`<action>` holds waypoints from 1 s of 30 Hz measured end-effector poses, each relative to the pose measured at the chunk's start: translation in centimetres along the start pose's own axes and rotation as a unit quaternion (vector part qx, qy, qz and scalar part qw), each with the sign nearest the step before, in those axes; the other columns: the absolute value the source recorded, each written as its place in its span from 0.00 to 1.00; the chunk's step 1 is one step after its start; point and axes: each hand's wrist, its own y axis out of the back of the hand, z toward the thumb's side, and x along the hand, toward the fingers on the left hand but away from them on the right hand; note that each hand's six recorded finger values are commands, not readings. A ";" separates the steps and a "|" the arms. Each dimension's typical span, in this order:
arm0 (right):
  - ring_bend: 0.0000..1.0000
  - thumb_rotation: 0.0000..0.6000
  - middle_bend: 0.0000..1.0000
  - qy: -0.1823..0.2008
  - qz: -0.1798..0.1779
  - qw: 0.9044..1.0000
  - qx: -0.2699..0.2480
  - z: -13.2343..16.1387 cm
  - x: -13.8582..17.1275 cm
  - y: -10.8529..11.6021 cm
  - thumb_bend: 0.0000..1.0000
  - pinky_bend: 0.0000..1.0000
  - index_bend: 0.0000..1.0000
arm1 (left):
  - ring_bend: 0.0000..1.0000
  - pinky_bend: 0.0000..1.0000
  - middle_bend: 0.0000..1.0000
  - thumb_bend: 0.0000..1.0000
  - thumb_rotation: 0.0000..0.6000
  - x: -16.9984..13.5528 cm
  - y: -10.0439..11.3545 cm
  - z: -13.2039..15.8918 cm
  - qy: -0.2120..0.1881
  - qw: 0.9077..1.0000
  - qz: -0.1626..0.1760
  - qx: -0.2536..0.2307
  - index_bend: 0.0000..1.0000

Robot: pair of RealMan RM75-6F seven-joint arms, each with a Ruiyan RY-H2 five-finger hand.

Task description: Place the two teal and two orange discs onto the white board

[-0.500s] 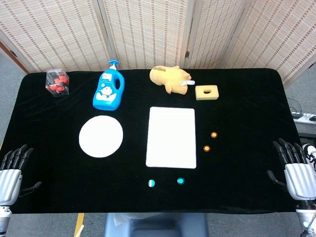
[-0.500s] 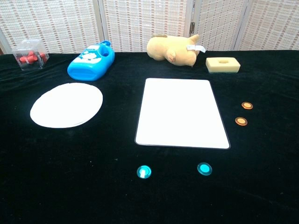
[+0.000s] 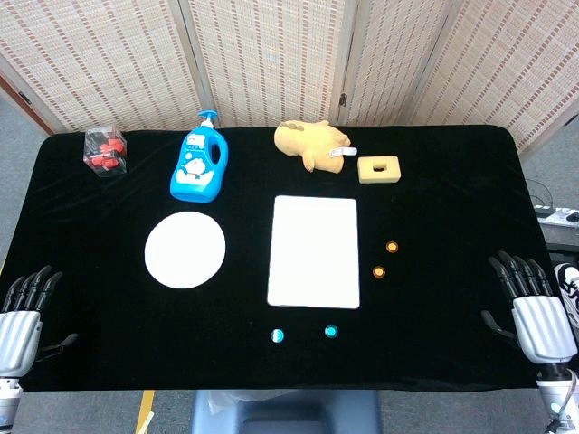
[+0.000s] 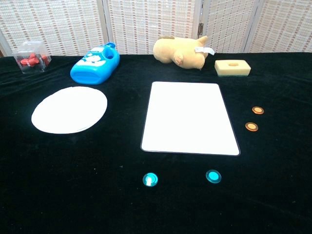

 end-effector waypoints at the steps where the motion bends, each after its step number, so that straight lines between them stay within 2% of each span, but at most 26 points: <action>1: 0.00 1.00 0.00 0.006 0.001 1.000 0.000 0.2 -0.1 0.0 0.24 0.00 0.00 | 0.06 0.00 0.00 0.13 1.00 0.0 0.1 0.0 0.000 1.000 0.001 0.000 0.01; 5: 0.00 1.00 0.00 0.043 0.011 0.999 0.004 1.9 -0.8 -0.3 0.24 0.00 0.06 | 0.07 0.00 0.00 0.13 1.00 -0.1 0.3 -0.1 0.000 1.000 0.003 0.000 0.01; 8: 0.00 1.00 0.00 0.089 0.025 0.996 0.012 4.2 -1.6 -0.6 0.24 0.00 0.12 | 0.07 0.00 0.00 0.13 1.00 -0.3 0.4 -0.1 0.001 1.000 0.006 -0.001 0.01; 14: 0.00 1.00 0.00 0.183 0.064 0.980 0.036 9.6 -3.3 -2.0 0.24 0.00 0.22 | 0.08 0.00 0.00 0.13 1.00 -0.7 0.6 -0.4 0.005 1.000 0.007 -0.003 0.01; 17: 0.00 1.00 0.00 0.231 0.086 0.968 0.054 12.5 -4.0 -3.0 0.24 0.00 0.26 | 0.08 0.00 0.00 0.13 1.00 -0.8 0.6 -0.4 0.005 1.000 0.007 -0.003 0.02; 24: 0.00 1.00 0.00 0.339 0.116 0.929 0.088 20.2 -4.7 -5.2 0.24 0.00 0.28 | 0.08 0.00 0.00 0.13 1.00 -0.9 0.7 -0.5 0.007 1.000 0.006 -0.002 0.02; 30: 0.00 1.00 0.00 0.389 0.139 0.905 0.096 24.6 -4.9 -6.9 0.24 0.00 0.30 | 0.08 0.00 0.00 0.13 1.00 -0.9 0.5 -0.5 0.007 1.000 0.003 -0.002 0.02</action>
